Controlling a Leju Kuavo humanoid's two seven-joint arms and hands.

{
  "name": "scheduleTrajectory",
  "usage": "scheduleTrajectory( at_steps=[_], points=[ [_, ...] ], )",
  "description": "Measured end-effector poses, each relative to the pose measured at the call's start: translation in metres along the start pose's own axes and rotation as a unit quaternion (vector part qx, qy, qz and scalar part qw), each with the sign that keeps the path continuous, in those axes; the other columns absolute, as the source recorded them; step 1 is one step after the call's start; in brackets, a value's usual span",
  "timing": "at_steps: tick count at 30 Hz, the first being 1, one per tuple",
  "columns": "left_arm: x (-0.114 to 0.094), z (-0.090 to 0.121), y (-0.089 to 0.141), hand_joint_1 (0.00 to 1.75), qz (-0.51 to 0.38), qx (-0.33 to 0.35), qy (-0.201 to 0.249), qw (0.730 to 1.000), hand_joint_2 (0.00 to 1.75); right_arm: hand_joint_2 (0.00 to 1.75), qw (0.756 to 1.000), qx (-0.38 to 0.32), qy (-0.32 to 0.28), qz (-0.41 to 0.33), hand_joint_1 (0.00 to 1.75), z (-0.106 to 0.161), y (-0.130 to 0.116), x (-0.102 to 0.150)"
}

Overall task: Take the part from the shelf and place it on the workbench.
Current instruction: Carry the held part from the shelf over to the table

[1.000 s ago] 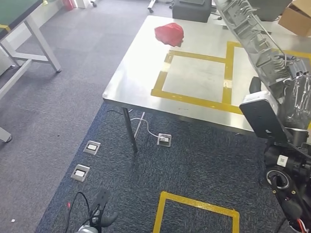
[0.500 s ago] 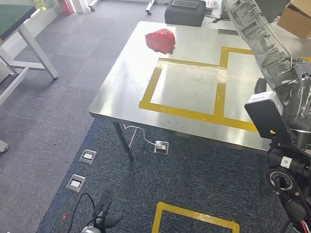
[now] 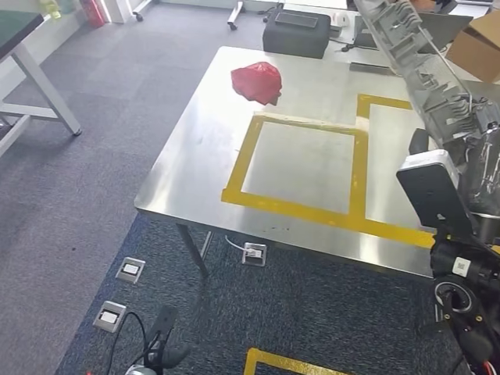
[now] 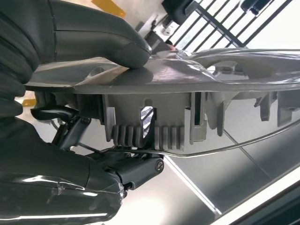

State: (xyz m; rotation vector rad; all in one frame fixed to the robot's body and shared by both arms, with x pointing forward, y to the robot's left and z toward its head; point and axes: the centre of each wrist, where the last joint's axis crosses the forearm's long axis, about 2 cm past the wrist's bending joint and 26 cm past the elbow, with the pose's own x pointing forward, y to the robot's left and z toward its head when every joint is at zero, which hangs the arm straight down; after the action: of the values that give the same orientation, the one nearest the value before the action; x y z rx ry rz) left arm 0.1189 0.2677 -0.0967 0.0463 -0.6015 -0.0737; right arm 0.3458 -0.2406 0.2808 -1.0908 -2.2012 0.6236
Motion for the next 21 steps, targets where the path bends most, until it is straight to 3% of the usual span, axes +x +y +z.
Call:
scheduleTrajectory(
  at_steps=[21],
  points=[
    [0.001,0.000,-0.007,0.00,-0.009,0.001,-0.004,1.000,1.75,1.75,0.999,0.020,0.017,0.021,1.75,0.012,-0.011,-0.009]
  ],
)
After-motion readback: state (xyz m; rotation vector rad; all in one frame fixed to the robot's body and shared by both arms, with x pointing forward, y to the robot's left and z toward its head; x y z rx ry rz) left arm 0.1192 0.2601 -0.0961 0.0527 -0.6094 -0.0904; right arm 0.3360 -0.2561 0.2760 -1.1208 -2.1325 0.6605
